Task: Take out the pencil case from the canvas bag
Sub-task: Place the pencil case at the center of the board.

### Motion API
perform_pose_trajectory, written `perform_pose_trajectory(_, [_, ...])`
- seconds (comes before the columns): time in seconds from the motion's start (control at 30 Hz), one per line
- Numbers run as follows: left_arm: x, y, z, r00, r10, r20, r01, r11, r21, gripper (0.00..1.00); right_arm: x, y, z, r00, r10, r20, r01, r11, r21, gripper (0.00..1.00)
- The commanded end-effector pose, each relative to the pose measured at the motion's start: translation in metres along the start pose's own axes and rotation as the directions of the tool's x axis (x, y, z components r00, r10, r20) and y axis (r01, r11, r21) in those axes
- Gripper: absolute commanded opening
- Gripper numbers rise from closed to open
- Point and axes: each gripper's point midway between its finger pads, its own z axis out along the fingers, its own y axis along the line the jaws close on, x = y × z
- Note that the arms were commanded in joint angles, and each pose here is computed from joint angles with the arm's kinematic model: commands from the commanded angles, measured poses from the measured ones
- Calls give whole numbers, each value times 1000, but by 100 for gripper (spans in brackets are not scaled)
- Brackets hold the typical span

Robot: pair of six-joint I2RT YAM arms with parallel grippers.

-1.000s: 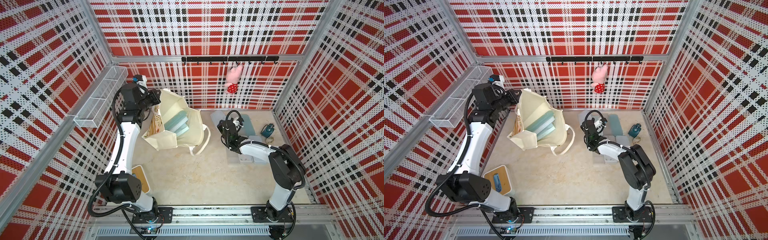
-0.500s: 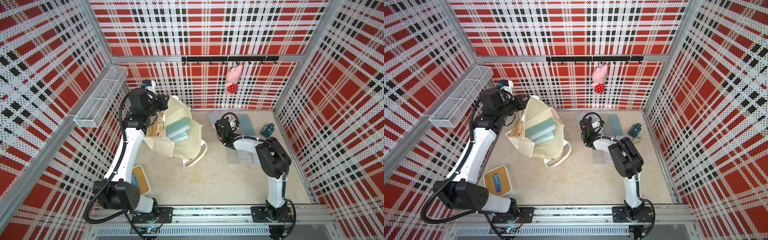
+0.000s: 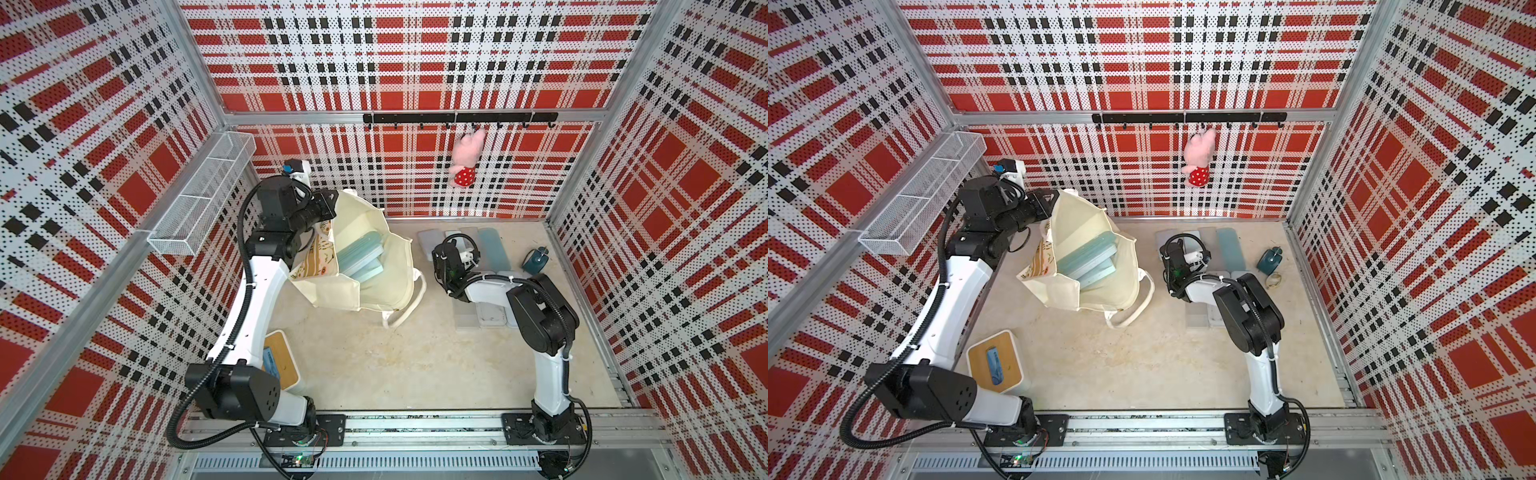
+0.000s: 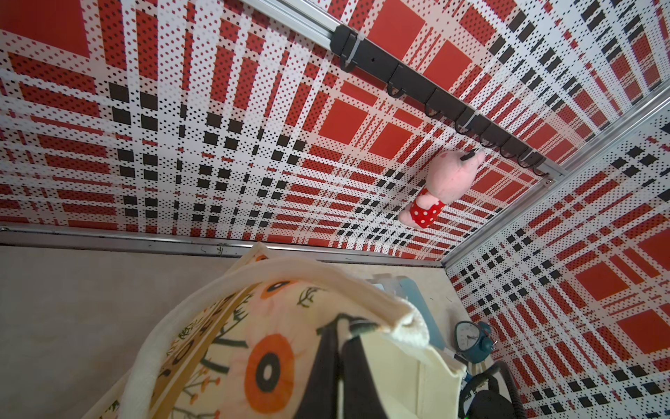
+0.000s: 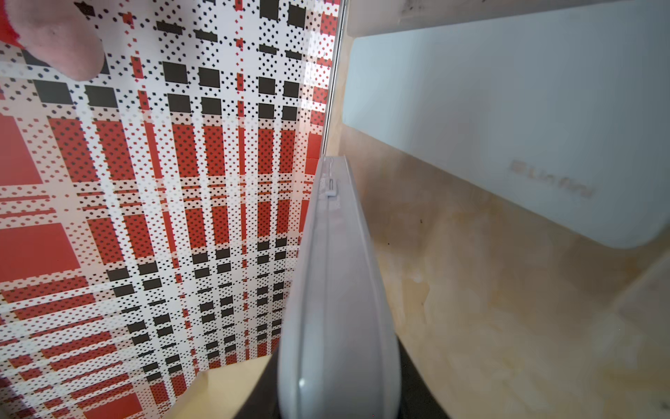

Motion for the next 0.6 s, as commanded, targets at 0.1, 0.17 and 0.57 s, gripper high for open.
perform_pose_trajectory(0.1, [-44, -34, -27, 984, 68, 162, -81, 994, 73, 0, -6, -9, -1, 1000, 18, 21, -18, 1000, 0, 62])
perform_pose_trajectory(0.17, [-44, -32, -27, 984, 69, 163, -80, 995, 67, 0, -5, -8, -5, 1000, 10, 9, -9, 1000, -21, 71])
perform_pose_trajectory(0.57, [-45, -8, -20, 985, 43, 168, -46, 999, 10, 0, -16, -10, -53, 985, -169, 21, 169, 985, 29, 86])
